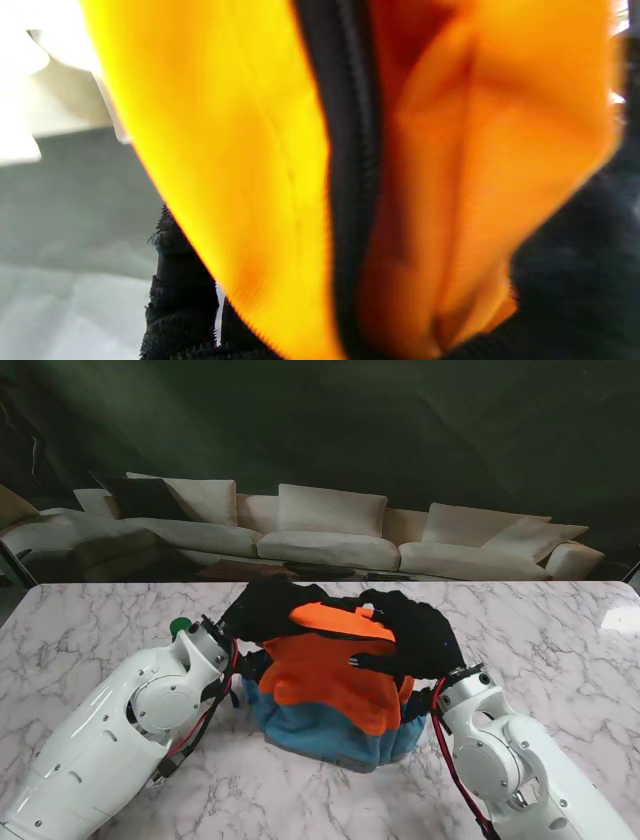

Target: Put the umbrella and water cup into the side pockets of the backpack

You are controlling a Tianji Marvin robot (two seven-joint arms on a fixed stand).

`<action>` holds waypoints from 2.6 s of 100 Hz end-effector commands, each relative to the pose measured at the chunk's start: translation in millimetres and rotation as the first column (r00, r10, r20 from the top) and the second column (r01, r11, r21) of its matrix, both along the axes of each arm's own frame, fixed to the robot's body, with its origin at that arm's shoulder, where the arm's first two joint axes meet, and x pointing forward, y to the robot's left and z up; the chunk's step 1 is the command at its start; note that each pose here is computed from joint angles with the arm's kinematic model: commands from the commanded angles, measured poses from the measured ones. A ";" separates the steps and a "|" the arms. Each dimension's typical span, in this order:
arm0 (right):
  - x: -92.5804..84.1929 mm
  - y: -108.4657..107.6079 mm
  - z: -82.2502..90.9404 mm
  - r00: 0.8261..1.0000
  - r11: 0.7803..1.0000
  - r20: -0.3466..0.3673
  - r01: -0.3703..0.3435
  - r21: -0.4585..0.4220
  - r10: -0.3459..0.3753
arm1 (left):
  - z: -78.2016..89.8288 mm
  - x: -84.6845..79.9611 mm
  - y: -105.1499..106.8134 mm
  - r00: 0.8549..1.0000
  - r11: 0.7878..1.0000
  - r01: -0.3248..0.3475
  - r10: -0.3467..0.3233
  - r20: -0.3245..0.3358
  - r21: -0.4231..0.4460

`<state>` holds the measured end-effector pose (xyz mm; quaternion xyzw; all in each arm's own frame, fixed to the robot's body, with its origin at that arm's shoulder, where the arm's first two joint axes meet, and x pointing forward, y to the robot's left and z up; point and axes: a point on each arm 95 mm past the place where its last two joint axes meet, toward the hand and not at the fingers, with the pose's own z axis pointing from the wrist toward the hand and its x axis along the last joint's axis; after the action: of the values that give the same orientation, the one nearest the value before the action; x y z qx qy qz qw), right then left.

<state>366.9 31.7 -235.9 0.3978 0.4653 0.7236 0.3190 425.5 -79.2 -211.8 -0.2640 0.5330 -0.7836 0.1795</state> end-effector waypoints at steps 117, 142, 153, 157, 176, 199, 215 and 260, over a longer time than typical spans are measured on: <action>19.3 -11.9 -24.5 0.993 1.000 0.122 -0.006 0.022 0.003 | -17.7 -25.5 101.5 0.995 0.979 -0.065 0.078 -0.063 0.192; 19.4 -9.1 -25.8 0.992 1.000 0.130 -0.010 0.013 0.009 | -46.5 -37.5 122.7 0.988 0.960 -0.019 0.062 -0.144 0.281; 19.1 -8.5 -26.4 0.992 1.000 0.126 -0.007 0.018 0.005 | -60.1 -39.7 123.2 0.977 0.952 -0.007 0.072 -0.203 0.305; 18.9 -8.4 -26.7 0.992 1.000 0.124 -0.006 0.018 0.004 | -64.1 -39.9 122.0 0.971 0.954 -0.004 0.075 -0.227 0.299; 17.3 -5.5 -26.6 0.992 0.999 0.123 -0.002 0.033 -0.002 | -76.7 -36.7 115.1 0.961 0.950 0.010 0.077 -0.267 0.311; 18.5 -0.5 -26.2 0.992 0.999 0.123 -0.005 0.042 0.000 | -87.9 -30.3 101.7 0.946 0.957 0.033 0.064 -0.318 0.289; 18.2 1.5 -27.4 0.993 0.999 0.116 -0.007 0.044 0.002 | -90.7 -26.1 94.2 0.943 0.959 0.046 0.051 -0.330 0.281; 18.3 3.1 -28.7 0.994 0.999 0.107 -0.010 0.043 0.006 | -90.5 -21.1 78.7 0.933 0.950 0.112 0.001 -0.361 0.292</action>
<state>386.8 32.9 -258.6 0.3567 0.4288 0.7593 0.3353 405.1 1.8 -302.0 -0.3627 0.6678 -0.6425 0.0986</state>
